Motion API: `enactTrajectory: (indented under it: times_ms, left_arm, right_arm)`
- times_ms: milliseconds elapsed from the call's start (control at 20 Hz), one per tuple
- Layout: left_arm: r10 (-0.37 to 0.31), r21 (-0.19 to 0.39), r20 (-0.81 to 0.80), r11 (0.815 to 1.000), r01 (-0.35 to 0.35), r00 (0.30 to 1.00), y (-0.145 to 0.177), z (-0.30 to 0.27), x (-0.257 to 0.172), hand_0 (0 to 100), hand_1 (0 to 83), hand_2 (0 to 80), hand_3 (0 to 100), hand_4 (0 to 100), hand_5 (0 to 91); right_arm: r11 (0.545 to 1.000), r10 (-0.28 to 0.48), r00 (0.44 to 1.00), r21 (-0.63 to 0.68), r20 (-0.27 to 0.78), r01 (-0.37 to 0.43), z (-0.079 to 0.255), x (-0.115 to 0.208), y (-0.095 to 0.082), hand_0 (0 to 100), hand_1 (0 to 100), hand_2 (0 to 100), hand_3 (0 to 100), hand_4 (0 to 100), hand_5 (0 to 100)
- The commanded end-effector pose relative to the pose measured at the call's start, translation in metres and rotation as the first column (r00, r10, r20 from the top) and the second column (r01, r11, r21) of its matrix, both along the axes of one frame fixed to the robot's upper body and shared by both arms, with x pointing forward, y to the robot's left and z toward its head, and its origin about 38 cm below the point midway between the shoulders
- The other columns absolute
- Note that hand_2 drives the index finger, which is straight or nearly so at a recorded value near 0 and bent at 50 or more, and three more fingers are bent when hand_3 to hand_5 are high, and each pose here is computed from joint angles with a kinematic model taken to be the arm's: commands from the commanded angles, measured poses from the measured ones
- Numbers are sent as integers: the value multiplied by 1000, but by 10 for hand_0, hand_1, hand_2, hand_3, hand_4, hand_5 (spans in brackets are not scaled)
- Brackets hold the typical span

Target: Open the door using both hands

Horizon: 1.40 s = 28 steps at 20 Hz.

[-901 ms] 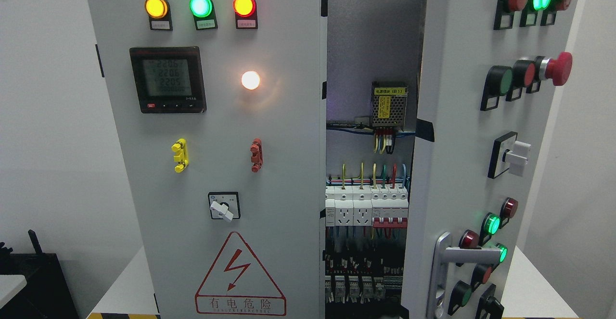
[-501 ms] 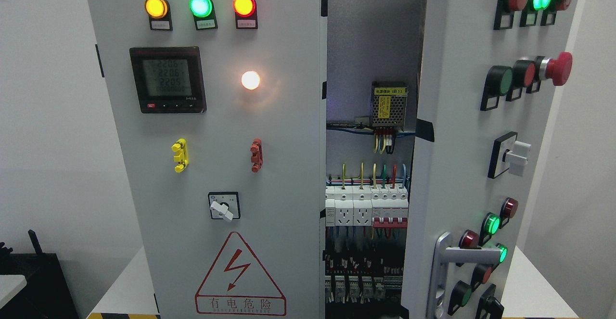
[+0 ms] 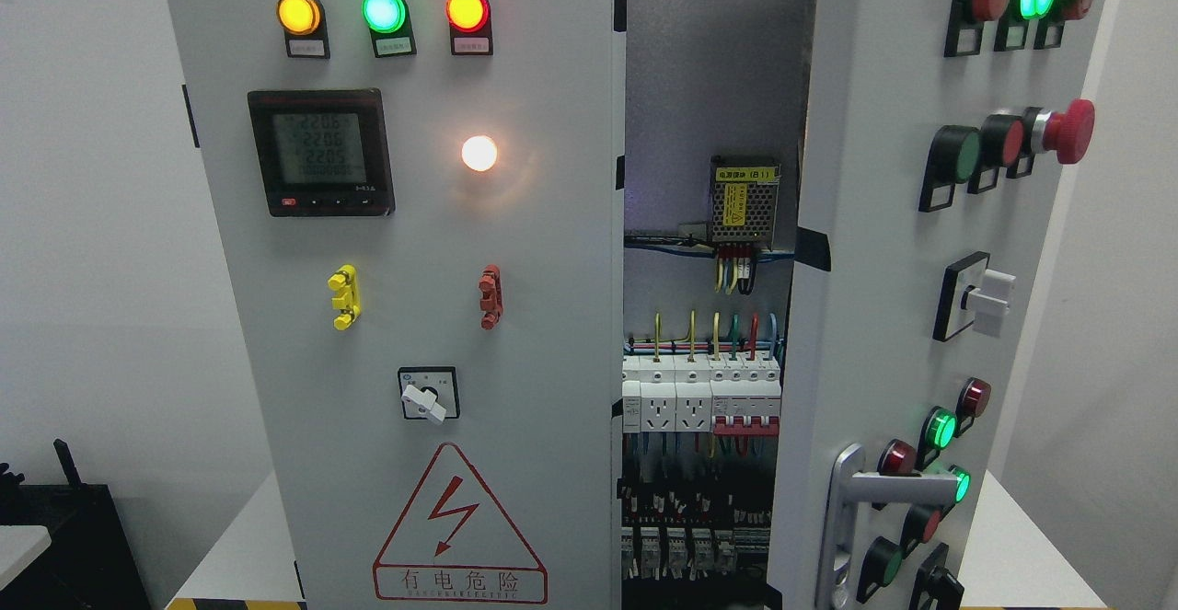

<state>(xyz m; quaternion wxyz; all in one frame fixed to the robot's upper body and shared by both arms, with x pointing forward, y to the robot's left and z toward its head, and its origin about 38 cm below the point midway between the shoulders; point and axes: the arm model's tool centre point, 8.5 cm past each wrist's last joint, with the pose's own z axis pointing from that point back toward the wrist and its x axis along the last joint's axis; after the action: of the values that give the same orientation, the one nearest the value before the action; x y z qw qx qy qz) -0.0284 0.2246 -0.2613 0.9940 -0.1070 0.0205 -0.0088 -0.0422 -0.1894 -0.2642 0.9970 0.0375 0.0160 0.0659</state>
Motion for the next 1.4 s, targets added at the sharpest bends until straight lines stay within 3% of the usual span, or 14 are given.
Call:
enactTrajectory:
  times_ms: [0,200,451,551,701,901,1352]
  left_arm:
    - [3,1,-7,1000,-3,1000,1,0,-2,0,0,0,0,42,0]
    - [0,0,-2,1000,0,1000,1,0,-2,0,0,0,0,42,0]
    - [-8,-10,151,1000,10,989,0,1,7,0,0,0,0,42,0]
    - [-43,-21,204,999,49,978,-4,7,2,0,0,0,0,42,0]
    - [-100,3,297,995,104,950,27,27,-7,0,0,0,0,42,0]
    - [-113,-8,454,991,131,884,37,74,-8,0,0,0,0,42,0]
    - [-29,13,751,1000,29,659,143,213,69,0,0,0,0,42,0]
  right_arm:
    - [1000,-9,1000,0,1,9,0,1,0,0,0,0,0,0,0]
    - [1000,-6,1000,0,1,6,0,1,0,0,0,0,0,0,0]
    - [1000,-6,1000,2,1,6,0,1,1,0,0,0,0,0,0]
    - [1000,-6,1000,2,1,6,0,1,1,0,0,0,0,0,0]
    - [1000,-6,1000,2,1,6,0,1,1,0,0,0,0,0,0]
    - [1000,-6,1000,2,1,6,0,1,1,0,0,0,0,0,0]
    - [1000,-6,1000,3,1,6,0,1,2,0,0,0,0,0,0]
